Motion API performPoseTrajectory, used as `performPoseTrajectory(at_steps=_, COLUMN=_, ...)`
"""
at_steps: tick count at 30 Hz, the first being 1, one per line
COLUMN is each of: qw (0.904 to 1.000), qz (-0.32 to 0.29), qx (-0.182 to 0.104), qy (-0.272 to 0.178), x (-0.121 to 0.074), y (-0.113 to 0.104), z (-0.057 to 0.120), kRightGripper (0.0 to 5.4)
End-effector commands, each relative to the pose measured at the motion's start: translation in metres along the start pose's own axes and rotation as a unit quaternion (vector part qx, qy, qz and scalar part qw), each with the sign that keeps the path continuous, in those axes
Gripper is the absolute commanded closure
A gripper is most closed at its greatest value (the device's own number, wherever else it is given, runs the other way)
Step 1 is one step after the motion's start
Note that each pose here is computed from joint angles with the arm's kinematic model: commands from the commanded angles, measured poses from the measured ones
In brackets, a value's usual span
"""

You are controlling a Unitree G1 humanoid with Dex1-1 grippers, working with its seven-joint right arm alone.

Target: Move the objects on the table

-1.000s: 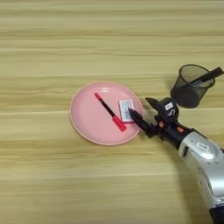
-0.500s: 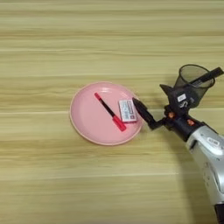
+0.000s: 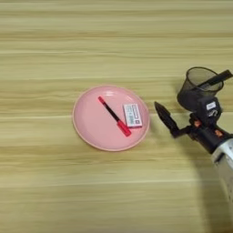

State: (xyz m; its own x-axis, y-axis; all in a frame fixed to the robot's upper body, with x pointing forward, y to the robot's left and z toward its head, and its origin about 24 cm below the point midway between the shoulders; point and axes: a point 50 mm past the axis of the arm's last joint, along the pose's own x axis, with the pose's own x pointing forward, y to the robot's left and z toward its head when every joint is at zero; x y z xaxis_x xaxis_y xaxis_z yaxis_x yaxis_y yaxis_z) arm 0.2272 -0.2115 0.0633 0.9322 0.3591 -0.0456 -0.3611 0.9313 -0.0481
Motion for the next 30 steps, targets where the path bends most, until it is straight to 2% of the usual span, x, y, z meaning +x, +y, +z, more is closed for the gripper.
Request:
performPoseTrajectory(at_steps=1, qw=0.9989, qz=-0.032, qx=-0.033, qy=-0.012, x=-0.004, y=-0.015, z=0.012, kRightGripper=0.04)
performPoseTrajectory(at_steps=6, qw=0.9981, qz=-0.047, qx=-0.031, qy=0.026, x=-0.008, y=-0.019, z=-0.002, kRightGripper=0.04)
performPoseTrajectory(at_steps=14, qw=0.9949, qz=-0.085, qx=-0.022, qy=0.049, x=-0.012, y=-0.029, z=-0.012, kRightGripper=0.04)
performPoseTrajectory(at_steps=21, qw=0.9925, qz=-0.109, qx=-0.001, qy=0.055, x=-0.001, y=-0.03, z=-0.02, kRightGripper=0.04)
performPoseTrajectory(at_steps=25, qw=0.9901, qz=-0.124, qx=0.025, qy=0.061, x=0.009, y=-0.028, z=-0.025, kRightGripper=0.04)
performPoseTrajectory(at_steps=30, qw=0.9869, qz=-0.14, qx=0.032, qy=0.074, x=0.013, y=-0.028, z=-0.03, kRightGripper=0.04)
